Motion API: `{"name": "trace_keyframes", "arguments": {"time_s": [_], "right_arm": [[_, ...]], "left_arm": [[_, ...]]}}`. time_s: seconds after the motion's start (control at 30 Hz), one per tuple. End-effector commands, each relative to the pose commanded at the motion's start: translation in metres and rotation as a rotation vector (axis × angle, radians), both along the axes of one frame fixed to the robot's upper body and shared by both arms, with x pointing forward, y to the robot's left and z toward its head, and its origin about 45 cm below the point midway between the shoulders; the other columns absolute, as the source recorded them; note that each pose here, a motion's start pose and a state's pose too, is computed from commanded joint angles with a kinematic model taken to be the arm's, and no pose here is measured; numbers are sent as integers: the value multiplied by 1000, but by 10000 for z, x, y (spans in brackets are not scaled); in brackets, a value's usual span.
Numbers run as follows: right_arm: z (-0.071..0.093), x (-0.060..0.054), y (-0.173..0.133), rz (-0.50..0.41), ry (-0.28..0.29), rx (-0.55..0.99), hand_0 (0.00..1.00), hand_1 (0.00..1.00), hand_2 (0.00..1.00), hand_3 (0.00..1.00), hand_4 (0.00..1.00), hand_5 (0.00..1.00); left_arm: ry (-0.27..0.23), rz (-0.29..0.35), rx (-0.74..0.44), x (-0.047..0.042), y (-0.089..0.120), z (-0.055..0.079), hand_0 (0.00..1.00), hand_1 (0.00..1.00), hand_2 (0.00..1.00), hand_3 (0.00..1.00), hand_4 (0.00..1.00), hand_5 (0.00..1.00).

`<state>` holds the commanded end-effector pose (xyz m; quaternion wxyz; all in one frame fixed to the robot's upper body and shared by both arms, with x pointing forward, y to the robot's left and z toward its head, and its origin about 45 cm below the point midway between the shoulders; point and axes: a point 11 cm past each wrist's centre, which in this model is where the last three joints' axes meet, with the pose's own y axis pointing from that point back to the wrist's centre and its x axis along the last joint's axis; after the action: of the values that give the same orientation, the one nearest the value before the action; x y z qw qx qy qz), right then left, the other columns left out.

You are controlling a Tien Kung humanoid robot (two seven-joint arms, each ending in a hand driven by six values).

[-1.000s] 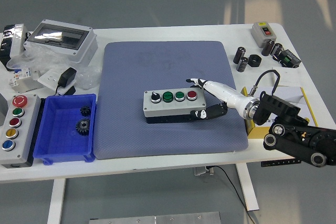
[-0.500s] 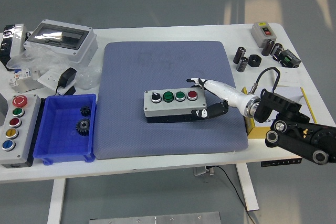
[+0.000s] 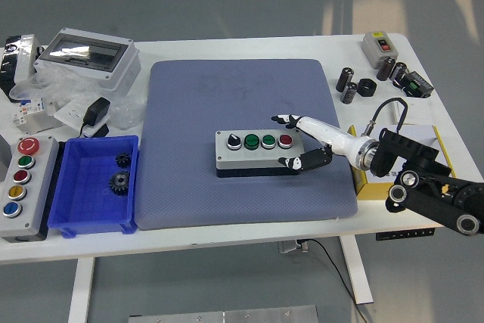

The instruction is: Pick up the button,place it on the desk,press the button,press the button

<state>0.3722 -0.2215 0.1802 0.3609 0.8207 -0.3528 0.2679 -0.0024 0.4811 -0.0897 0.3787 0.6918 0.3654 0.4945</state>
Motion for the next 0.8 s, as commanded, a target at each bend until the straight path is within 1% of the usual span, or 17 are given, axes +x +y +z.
{"name": "trace_keyframes", "arguments": {"time_s": [0.03,0.17,0.2,0.3,0.4,0.47,0.53,0.6,0.63,0.73,0.8], "right_arm": [[0,-2,-2,-2,3,4,998,998,998,998,633,138],[21,-5,-12,-6,8,18,998,998,998,998,633,138],[44,-3,-20,-8,11,28,998,998,998,998,657,128],[124,6,-46,-17,19,60,998,998,998,998,657,128],[309,30,-112,-32,13,100,998,998,998,998,657,128],[439,51,-160,-62,-8,116,998,998,998,998,648,113],[554,74,-208,-100,-51,105,998,998,998,998,648,113],[687,109,-254,-141,-110,80,998,998,998,998,648,113],[746,124,-261,-151,-127,63,998,998,998,998,637,97],[858,144,-205,-143,-128,-6,998,998,998,998,637,97],[908,135,-147,-133,-91,-37,998,998,998,998,637,97]], "left_arm": [[1,0,0,-3,1,0,623,558,525,586,580,196],[4,-1,-1,-19,0,-1,623,558,525,586,580,196],[5,-1,-2,-27,-3,-2,623,557,523,585,575,189],[8,0,-5,-44,-7,-5,623,557,523,585,575,189],[10,2,-7,-60,-12,-8,623,557,523,585,575,189],[10,3,-7,-64,-12,-8,622,555,519,584,572,182],[11,3,-7,-64,-13,-8,622,555,519,584,572,182],[11,4,-7,-61,-18,-10,622,555,519,584,572,182],[11,5,-7,-61,-22,-12,622,554,517,584,576,175],[13,8,-7,-66,-31,-15,622,554,517,584,576,175],[13,8,-9,-60,-40,-19,622,554,517,584,576,175]]}}
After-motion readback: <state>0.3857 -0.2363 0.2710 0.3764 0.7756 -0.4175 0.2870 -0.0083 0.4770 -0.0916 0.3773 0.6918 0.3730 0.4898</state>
